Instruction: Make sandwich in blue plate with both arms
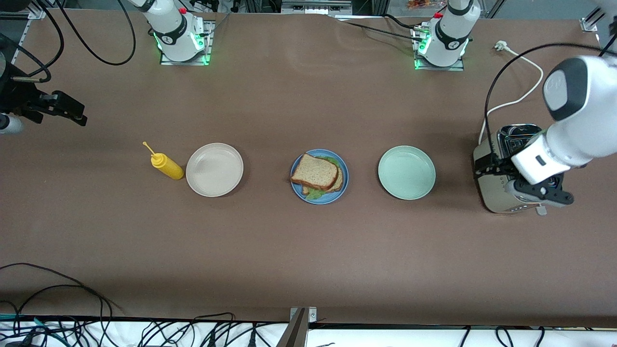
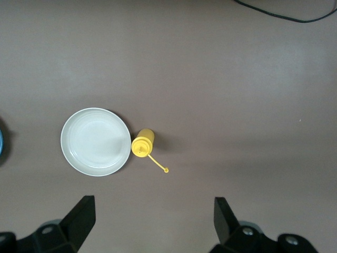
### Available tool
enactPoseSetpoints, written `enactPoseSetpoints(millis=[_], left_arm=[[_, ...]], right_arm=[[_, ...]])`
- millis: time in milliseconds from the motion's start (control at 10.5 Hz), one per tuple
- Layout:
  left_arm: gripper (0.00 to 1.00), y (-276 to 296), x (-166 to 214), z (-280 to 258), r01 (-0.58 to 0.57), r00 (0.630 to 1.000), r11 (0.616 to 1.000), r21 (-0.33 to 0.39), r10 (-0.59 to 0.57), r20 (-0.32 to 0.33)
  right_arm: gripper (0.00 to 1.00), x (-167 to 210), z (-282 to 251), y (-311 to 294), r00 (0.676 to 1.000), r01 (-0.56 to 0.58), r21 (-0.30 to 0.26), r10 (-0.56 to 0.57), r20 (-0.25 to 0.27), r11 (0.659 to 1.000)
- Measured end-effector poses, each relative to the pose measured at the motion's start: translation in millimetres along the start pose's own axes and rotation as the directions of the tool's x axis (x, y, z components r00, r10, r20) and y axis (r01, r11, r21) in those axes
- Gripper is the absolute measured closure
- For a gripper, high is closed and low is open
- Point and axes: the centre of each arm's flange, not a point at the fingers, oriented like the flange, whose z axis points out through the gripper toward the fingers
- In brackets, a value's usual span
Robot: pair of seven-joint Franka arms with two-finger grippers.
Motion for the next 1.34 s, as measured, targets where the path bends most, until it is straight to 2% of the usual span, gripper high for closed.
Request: enactPoseSetpoints(millis=[191, 287, 765, 956, 1339], left_arm=[[0.00, 11.7, -17.3, -42.9, 0.010, 1.000, 0.997, 0.071, -0.011, 0.011], [0.00, 14.4, -25.3, -63.6, 0.020, 1.000, 0.997, 0.080, -0.021, 0.014], [0.00, 3.5, -52.0, -144.6, 0.069, 0.997, 0.994, 0.079, -0.072, 0.037], [0.00, 11.9, -59.6, -159.5, 0.103, 0.994, 0.991, 0.079, -0.107, 0.038], [0.00, 23.9, -68.8, -176.7, 0.150, 0.988, 0.985, 0.082, -0.152, 0.012]], right_arm=[[0.00, -1.3, -3.4, -0.9, 1.000, 0.003, 0.001, -0.003, -0.006, 1.000], [0.00, -1.6, -4.2, -1.3, 1.000, 0.004, 0.001, -0.004, -0.007, 1.000], [0.00, -1.8, -4.6, -2.2, 1.000, 0.006, 0.001, -0.006, -0.008, 1.000], [0.00, -2.3, -4.8, -8.9, 1.000, 0.022, -0.020, -0.022, -0.010, 1.000], [0.00, -1.4, -6.2, -14.6, 0.999, 0.028, -0.010, -0.028, -0.023, 1.000]])
